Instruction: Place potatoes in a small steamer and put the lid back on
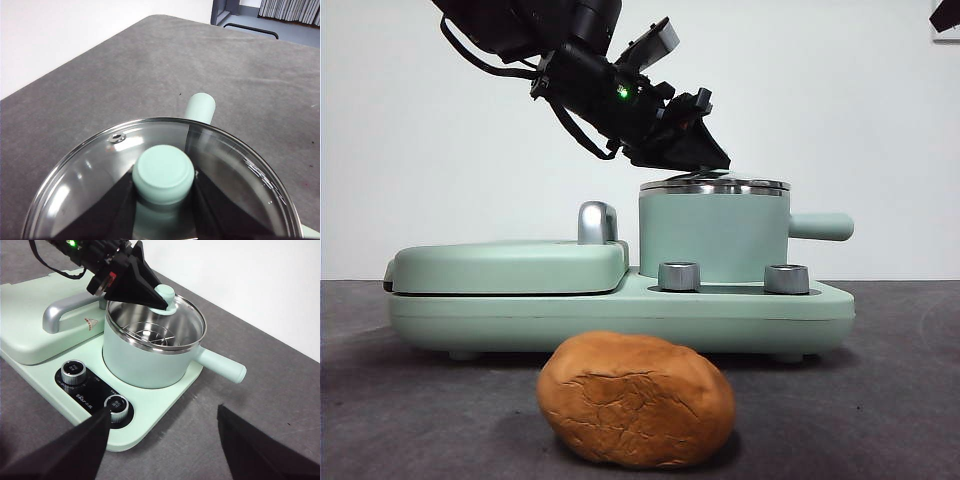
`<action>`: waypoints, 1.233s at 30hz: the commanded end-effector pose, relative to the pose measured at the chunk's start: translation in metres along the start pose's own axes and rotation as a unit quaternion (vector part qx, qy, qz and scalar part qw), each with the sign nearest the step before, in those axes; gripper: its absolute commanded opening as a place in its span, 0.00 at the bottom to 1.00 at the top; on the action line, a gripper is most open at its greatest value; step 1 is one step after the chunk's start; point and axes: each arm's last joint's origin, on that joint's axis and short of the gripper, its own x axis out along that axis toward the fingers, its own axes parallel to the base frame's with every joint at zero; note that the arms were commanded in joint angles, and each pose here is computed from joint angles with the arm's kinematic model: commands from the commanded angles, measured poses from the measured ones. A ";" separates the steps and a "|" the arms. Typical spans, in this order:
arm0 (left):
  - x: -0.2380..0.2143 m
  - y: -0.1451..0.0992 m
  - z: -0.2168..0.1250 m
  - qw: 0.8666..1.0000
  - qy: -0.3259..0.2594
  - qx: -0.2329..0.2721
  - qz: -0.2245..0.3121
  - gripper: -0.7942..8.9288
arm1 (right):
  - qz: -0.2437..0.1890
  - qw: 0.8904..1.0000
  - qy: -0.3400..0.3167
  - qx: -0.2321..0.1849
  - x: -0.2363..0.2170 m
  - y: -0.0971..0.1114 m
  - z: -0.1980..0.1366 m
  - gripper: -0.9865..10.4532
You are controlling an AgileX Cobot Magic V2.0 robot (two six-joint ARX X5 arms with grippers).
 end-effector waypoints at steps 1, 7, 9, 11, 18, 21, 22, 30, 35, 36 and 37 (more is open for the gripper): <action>0.008 -0.001 0.000 1.000 -0.001 -0.002 -0.004 0.10 | -0.003 1.000 -0.011 0.003 -0.002 -0.001 0.006 0.37; -0.003 -0.003 0.015 1.000 -0.021 0.008 0.000 0.10 | -0.002 1.000 -0.009 0.003 -0.002 -0.001 0.005 0.37; -0.010 -0.004 0.025 0.999 -0.039 0.016 0.003 0.10 | -0.002 1.000 -0.009 0.003 -0.002 -0.001 0.005 0.37; -0.018 -0.004 0.035 0.998 -0.055 0.023 0.008 0.10 | -0.002 1.000 -0.009 0.003 -0.002 -0.001 0.005 0.37; -0.051 -0.005 0.066 0.995 -0.092 0.036 0.023 0.10 | -0.002 1.000 -0.010 0.003 -0.002 -0.001 0.006 0.37; -0.071 -0.008 0.078 0.995 -0.090 0.033 0.027 0.10 | -0.002 1.000 -0.010 0.003 -0.002 -0.001 0.006 0.37; -0.079 -0.009 0.082 0.995 -0.088 0.032 0.028 0.10 | -0.002 1.000 -0.010 0.003 -0.002 -0.001 0.006 0.37; -0.145 -0.019 0.117 0.992 -0.107 0.041 0.062 0.10 | 0.010 1.000 -0.011 0.000 -0.001 0.002 0.006 0.37; -0.184 -0.022 0.122 0.993 -0.080 0.024 0.088 0.10 | 0.050 0.999 -0.007 -0.010 0.001 0.011 0.006 0.44; -0.191 -0.023 0.121 0.993 -0.066 0.019 0.094 0.10 | 0.062 0.998 -0.006 -0.013 0.002 0.014 0.007 0.45; -0.199 -0.024 0.119 0.994 -0.052 0.017 0.097 0.10 | 0.074 0.997 -0.003 -0.017 0.004 0.016 0.007 0.45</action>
